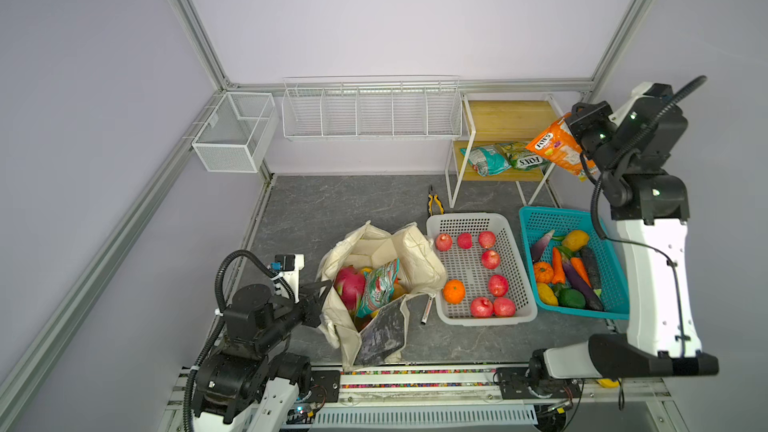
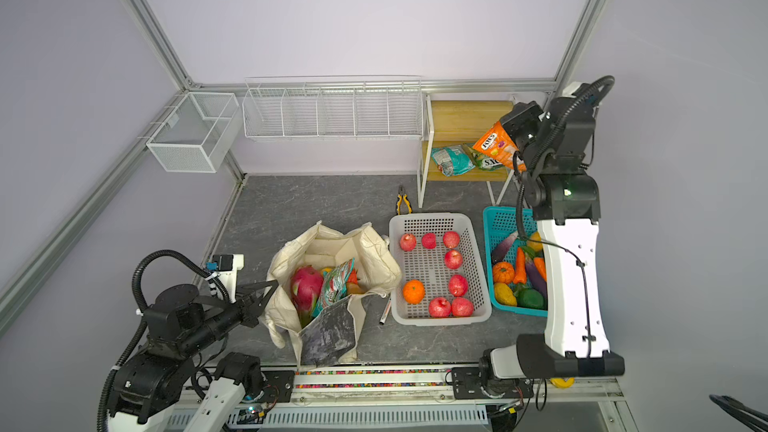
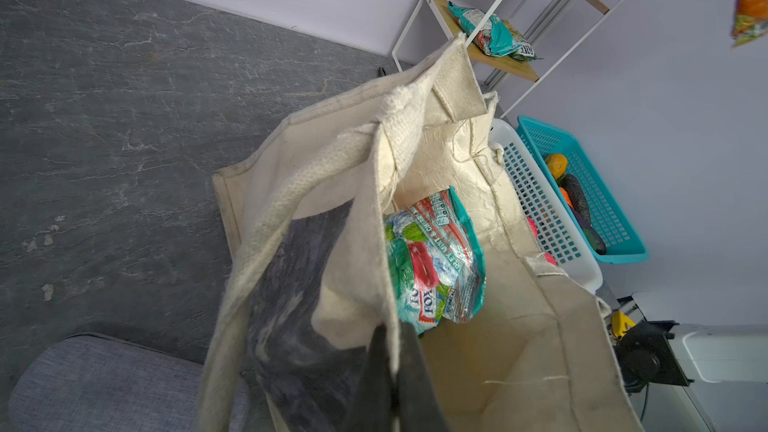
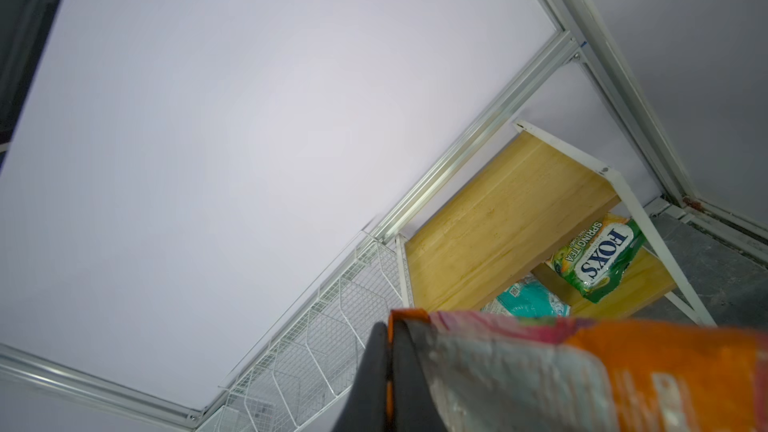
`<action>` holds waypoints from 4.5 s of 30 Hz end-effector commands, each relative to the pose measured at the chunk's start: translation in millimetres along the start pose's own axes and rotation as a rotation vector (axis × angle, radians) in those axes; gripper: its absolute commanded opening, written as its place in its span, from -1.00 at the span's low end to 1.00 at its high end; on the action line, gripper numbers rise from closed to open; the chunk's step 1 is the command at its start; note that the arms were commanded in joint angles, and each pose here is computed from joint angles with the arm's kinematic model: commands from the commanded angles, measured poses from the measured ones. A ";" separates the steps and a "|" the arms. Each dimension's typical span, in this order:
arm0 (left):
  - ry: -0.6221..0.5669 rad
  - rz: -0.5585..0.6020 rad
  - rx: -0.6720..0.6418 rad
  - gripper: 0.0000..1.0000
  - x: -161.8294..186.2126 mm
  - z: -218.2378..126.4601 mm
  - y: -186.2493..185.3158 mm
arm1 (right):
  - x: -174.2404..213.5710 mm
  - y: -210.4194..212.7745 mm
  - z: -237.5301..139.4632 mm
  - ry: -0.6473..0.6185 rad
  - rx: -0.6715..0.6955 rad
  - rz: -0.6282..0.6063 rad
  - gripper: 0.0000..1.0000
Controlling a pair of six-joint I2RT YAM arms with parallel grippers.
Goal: Place the food into the grocery bag and tie it
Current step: 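Carry the orange Fox's bag with the right gripper over the tote bag, then lower the orange bag into the tote and open the right gripper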
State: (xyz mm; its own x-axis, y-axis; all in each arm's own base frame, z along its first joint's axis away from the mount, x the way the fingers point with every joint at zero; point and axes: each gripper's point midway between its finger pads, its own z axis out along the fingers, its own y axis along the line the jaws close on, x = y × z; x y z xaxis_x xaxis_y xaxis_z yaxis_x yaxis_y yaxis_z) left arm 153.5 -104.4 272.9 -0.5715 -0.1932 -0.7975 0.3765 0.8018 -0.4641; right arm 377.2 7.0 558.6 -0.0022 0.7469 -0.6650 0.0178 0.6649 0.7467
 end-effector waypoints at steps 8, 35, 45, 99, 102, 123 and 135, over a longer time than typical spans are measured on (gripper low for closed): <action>-0.001 0.013 -0.006 -1.00 -4.9 3.6 0.4 | 46.4 1.9 -103.8 0.183 -0.120 0.116 -0.85; 0.003 -0.014 -0.069 -1.00 -6.6 7.0 11.9 | 244.8 75.9 -168.1 0.683 -0.373 0.079 -0.85; 0.002 -0.011 -0.062 -1.00 -6.3 6.4 10.6 | 324.1 123.5 -172.1 0.769 -0.424 0.043 -0.85; -0.029 -0.001 -0.057 -1.00 -8.4 0.5 8.6 | 515.2 93.8 -211.4 0.994 -0.283 -0.141 -0.85; -0.029 -0.001 -0.056 -1.00 -8.3 0.3 8.3 | 519.9 89.1 -202.3 1.005 -0.264 -0.156 -0.85; -0.033 -0.001 -0.057 -1.00 -8.4 -0.4 8.4 | 590.7 56.2 -192.9 1.172 -0.172 -0.266 -0.72; -0.034 -0.002 -0.060 -1.00 -8.9 -0.5 8.8 | 555.1 60.4 -185.0 1.084 -0.182 -0.320 -0.09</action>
State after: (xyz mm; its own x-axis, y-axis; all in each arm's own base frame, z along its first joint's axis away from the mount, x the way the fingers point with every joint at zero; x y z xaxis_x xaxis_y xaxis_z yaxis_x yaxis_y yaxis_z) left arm 162.5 -95.8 266.8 -0.5765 -0.2037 -0.7913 0.3169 0.8369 -0.4463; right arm 187.6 481.4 219.4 -0.8663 0.0814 -0.4928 -0.2797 0.7384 0.6136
